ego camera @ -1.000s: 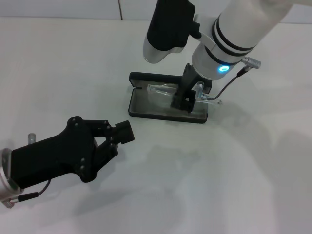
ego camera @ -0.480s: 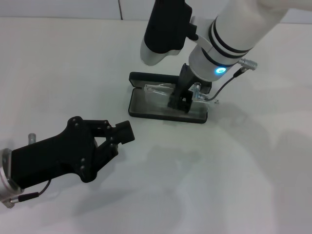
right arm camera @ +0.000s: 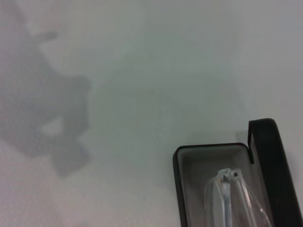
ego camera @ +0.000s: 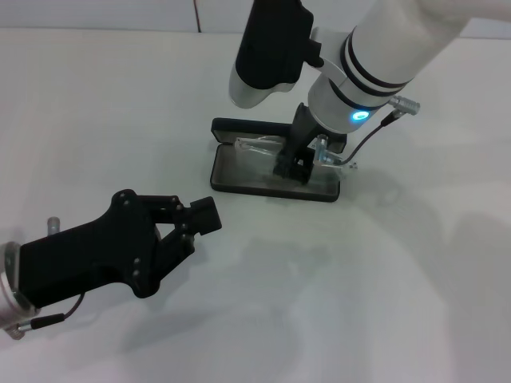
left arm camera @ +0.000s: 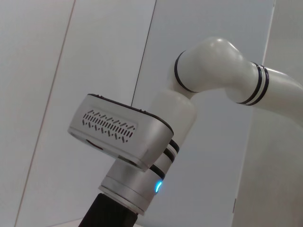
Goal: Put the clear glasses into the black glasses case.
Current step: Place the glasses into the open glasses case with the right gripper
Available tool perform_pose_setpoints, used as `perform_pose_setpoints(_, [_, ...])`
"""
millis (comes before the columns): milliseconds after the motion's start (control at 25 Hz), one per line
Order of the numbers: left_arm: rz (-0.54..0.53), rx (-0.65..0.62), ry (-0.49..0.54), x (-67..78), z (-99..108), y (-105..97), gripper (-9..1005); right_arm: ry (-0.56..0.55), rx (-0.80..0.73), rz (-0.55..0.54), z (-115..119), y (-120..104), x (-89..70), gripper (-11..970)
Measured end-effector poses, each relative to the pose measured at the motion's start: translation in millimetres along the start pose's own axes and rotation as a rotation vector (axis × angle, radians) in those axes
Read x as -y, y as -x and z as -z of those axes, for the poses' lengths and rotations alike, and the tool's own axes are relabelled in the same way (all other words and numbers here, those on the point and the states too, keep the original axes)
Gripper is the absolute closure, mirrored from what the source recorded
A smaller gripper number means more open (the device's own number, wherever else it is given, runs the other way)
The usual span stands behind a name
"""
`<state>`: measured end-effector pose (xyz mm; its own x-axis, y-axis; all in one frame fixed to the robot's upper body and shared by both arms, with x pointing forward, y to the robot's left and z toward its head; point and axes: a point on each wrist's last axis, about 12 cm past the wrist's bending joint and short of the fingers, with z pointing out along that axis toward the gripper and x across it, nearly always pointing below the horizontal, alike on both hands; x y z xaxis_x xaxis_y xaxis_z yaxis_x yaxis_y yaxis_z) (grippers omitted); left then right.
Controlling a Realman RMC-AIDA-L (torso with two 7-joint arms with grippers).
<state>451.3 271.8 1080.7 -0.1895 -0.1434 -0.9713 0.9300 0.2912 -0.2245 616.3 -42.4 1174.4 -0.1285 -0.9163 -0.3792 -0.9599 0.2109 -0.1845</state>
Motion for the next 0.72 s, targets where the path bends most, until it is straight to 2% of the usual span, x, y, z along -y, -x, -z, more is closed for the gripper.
perform_pose_setpoints(720, [0.0,0.003,-0.003,-0.1,-2.3,0.0,911,-0.011,0.022,-0.001,-1.7,-2.5,-0.2,813])
